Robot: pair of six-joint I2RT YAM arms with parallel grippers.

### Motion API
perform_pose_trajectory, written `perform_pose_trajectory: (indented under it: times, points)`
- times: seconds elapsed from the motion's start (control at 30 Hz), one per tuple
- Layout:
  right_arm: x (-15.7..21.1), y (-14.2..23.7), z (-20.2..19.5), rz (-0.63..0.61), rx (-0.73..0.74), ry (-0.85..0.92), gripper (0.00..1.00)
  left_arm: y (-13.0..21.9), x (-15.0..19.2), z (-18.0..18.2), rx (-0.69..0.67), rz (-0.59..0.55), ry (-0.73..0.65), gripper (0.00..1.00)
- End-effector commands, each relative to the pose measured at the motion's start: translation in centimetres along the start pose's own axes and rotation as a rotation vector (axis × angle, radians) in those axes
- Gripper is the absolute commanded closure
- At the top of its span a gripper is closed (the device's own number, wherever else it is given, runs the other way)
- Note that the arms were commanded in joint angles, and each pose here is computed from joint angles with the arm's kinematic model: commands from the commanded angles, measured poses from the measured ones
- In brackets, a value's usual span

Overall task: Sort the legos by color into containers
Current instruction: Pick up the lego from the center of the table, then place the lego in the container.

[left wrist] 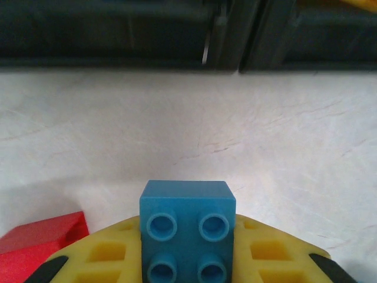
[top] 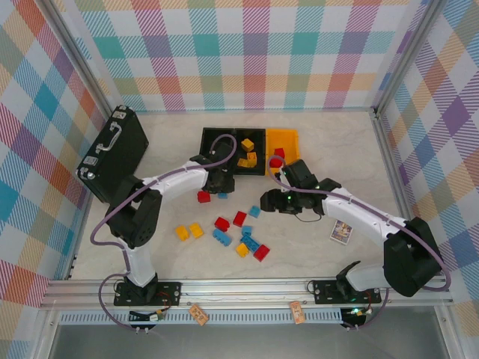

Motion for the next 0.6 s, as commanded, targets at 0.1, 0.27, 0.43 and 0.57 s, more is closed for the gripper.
perform_pose_trajectory:
  times: [0.1,0.27,0.43,0.57]
  points:
    - [-2.1,0.4,2.2,-0.047,-0.063,0.023,0.40,4.1,-4.3,1.8,0.005,-0.079,0.048,0.84]
    - [-2.6,0.3,2.5,-0.056,-0.072,0.020,0.40,4.7,-7.7,3.3,0.001,-0.111,0.086,0.83]
    - [-2.7,0.1,2.6,-0.057,-0.071,0.010,0.40,4.3,-11.1,4.0,0.015,-0.128,0.110,0.83]
    - [-2.7,-0.2,2.4,-0.050,-0.064,0.000,0.41,3.3,-13.4,3.9,0.023,-0.131,0.116,0.82]
Point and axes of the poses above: each hand's point on the last joint's axis, 136 mm out from that joint toward the fingers, its own y axis back along the fingers, its own z axis along the line the jaws close on, x = y × z, the point moved 2 cm from there along y, back along the fingers, and after that the axes turned 2 degrees about -y, right-handed, at the moved point
